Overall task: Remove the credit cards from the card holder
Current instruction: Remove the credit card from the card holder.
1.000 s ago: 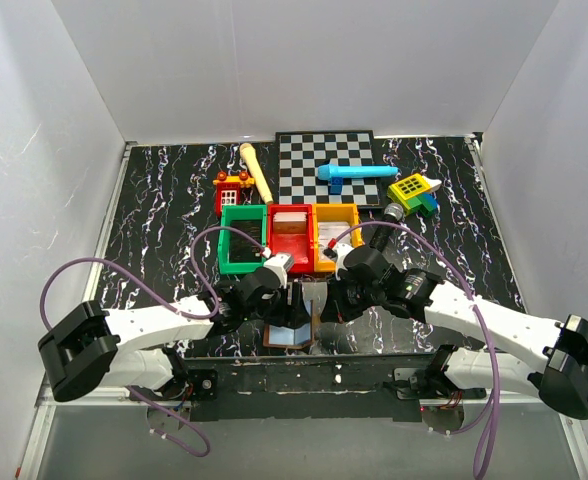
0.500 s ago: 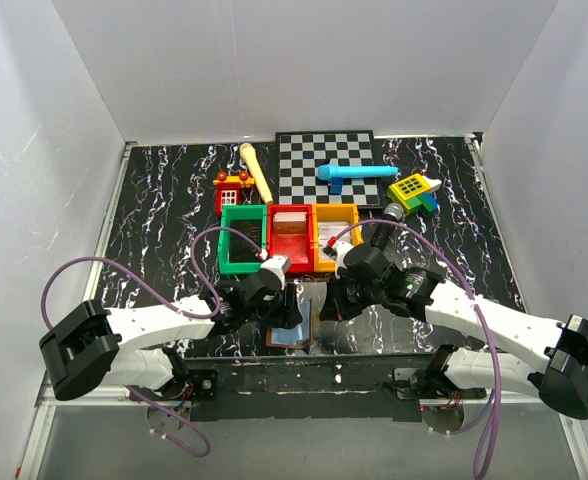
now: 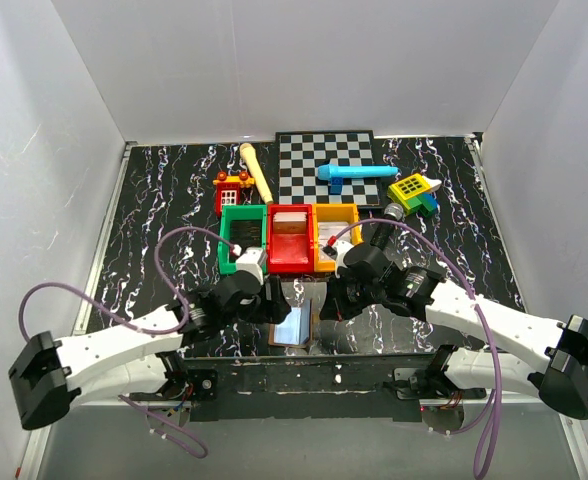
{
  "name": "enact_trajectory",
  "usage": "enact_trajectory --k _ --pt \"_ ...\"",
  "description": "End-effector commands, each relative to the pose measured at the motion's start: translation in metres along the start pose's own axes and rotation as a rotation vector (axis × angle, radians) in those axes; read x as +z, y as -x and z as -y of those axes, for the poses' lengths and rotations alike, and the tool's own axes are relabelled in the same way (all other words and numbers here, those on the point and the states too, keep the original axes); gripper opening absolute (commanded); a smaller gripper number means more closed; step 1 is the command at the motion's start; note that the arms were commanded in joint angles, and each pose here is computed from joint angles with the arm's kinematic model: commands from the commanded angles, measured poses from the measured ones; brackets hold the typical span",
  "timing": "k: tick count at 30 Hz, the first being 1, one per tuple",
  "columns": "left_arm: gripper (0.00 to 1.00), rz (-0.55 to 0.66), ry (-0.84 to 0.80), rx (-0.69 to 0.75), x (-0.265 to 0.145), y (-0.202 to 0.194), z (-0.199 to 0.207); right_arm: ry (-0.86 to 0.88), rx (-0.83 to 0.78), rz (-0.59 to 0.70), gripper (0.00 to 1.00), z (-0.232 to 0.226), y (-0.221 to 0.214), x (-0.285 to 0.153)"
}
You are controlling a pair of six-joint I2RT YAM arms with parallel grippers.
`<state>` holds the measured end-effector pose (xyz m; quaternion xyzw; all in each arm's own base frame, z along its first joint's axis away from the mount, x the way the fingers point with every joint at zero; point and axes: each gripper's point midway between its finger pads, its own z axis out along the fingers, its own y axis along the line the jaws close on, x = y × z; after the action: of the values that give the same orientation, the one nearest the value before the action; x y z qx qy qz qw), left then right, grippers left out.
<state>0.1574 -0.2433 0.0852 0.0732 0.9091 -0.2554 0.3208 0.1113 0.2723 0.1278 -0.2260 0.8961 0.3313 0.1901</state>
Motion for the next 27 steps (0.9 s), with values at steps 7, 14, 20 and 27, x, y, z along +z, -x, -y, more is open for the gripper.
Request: enact_trajectory --k 7,14,20,27 --pt "0.6 -0.02 -0.124 0.021 0.002 0.009 0.035 0.025 -0.023 0.042 0.01 -0.011 0.014 -0.007" --pt "0.64 -0.036 -0.157 0.026 0.012 0.003 0.041 0.017 -0.022 0.029 0.01 -0.008 0.011 -0.006" --pt "0.67 -0.054 -0.167 0.031 0.017 0.002 0.046 0.013 -0.018 0.024 0.01 -0.007 0.01 -0.004" --pt "0.66 -0.078 -0.156 0.04 0.024 -0.003 0.045 0.016 -0.016 0.019 0.01 -0.007 0.009 -0.003"
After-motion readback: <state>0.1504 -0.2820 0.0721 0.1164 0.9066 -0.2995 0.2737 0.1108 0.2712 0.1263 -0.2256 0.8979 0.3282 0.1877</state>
